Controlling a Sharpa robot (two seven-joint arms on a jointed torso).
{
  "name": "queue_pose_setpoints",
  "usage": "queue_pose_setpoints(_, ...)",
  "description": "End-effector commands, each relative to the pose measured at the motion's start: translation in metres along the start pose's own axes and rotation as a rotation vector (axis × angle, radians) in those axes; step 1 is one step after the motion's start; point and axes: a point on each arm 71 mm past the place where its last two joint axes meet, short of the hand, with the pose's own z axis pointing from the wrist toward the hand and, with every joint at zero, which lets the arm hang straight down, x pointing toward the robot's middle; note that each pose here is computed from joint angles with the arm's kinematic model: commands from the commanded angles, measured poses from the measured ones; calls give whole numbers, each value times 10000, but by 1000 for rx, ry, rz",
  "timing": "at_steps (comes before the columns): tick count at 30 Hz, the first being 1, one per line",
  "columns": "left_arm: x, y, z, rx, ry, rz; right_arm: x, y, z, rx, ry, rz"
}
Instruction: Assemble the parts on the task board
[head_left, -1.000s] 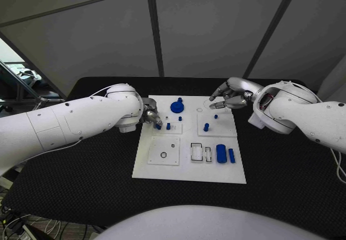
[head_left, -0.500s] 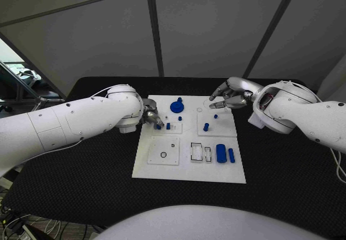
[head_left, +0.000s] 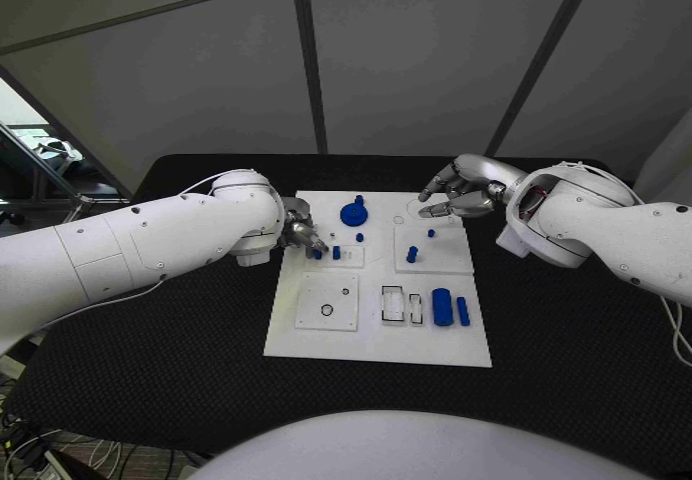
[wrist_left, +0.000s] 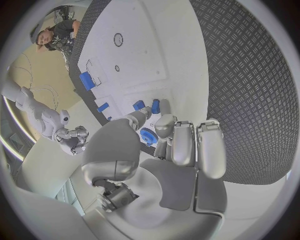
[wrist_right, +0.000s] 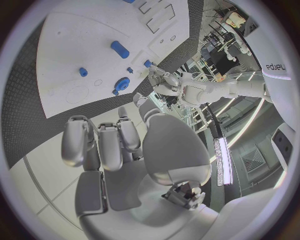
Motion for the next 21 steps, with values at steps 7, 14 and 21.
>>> queue_pose_setpoints(7, -37, 38, -8, -13, -36, -26, -11, 13, -6, -11, -2, -3)
queue_pose_setpoints(14, -58, 48, -28, -5, -54, -58, -11, 13, -4, -11, -1, -3)
queue_pose_setpoints(21, -167, 65, -74, 43, -118, -162, -14, 6, -4, -10, -2, -3)
